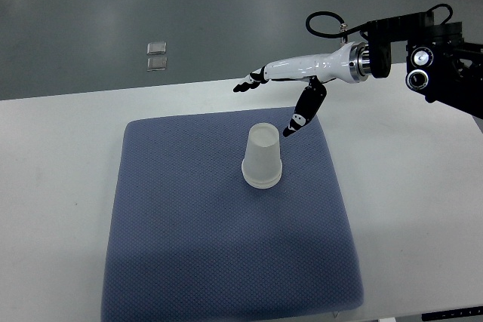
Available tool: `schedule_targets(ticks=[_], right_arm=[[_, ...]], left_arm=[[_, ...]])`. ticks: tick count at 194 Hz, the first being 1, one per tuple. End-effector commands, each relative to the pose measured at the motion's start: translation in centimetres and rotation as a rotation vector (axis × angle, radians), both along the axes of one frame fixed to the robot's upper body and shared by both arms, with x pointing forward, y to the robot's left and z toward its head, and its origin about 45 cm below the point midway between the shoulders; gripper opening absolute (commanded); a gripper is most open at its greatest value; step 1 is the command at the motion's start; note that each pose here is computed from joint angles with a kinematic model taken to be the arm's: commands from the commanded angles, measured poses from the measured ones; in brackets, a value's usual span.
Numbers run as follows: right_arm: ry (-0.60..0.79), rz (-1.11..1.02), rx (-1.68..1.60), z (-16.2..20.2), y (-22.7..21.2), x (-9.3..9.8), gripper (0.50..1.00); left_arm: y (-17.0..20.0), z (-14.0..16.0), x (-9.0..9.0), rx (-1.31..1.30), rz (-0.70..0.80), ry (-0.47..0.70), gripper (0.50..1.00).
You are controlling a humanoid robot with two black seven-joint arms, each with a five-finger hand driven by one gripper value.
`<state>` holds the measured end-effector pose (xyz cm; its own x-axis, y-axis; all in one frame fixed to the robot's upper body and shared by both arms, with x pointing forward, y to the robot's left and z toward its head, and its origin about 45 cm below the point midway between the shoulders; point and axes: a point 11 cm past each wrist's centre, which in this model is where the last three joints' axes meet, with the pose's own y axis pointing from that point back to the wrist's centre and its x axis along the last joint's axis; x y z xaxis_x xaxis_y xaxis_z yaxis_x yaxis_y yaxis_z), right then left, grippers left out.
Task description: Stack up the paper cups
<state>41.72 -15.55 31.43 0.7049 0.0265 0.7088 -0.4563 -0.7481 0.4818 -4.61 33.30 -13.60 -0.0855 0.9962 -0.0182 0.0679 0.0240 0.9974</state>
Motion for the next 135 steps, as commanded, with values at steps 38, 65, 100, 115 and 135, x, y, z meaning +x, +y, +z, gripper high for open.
schedule_targets(ticks=[38, 65, 100, 115, 135], right_arm=[[0.308, -0.294, 0.300, -2.5, -3.8, 2.1, 0.921], [0.561, -0.519, 0.427, -6.2, -4.8, 2.6, 0.921], [0.748, -0.725, 0.661, -9.2, -5.6, 3.5, 0.921], [0.793, -0.796, 0.772, -9.8, -6.1, 4.1, 0.924], [0.827, -0.856, 0.873, -10.5, -7.0, 4.6, 0.924]], left_arm=[[0.0, 0.0, 0.0, 0.000, 0.001, 0.000, 1.000], [0.0, 0.0, 0.0, 0.000, -0.001, 0.000, 1.000], [0.0, 0.0, 0.0, 0.000, -0.001, 0.000, 1.000], [0.0, 0.0, 0.0, 0.000, -0.001, 0.000, 1.000], [0.0, 0.0, 0.0, 0.000, -0.001, 0.000, 1.000]])
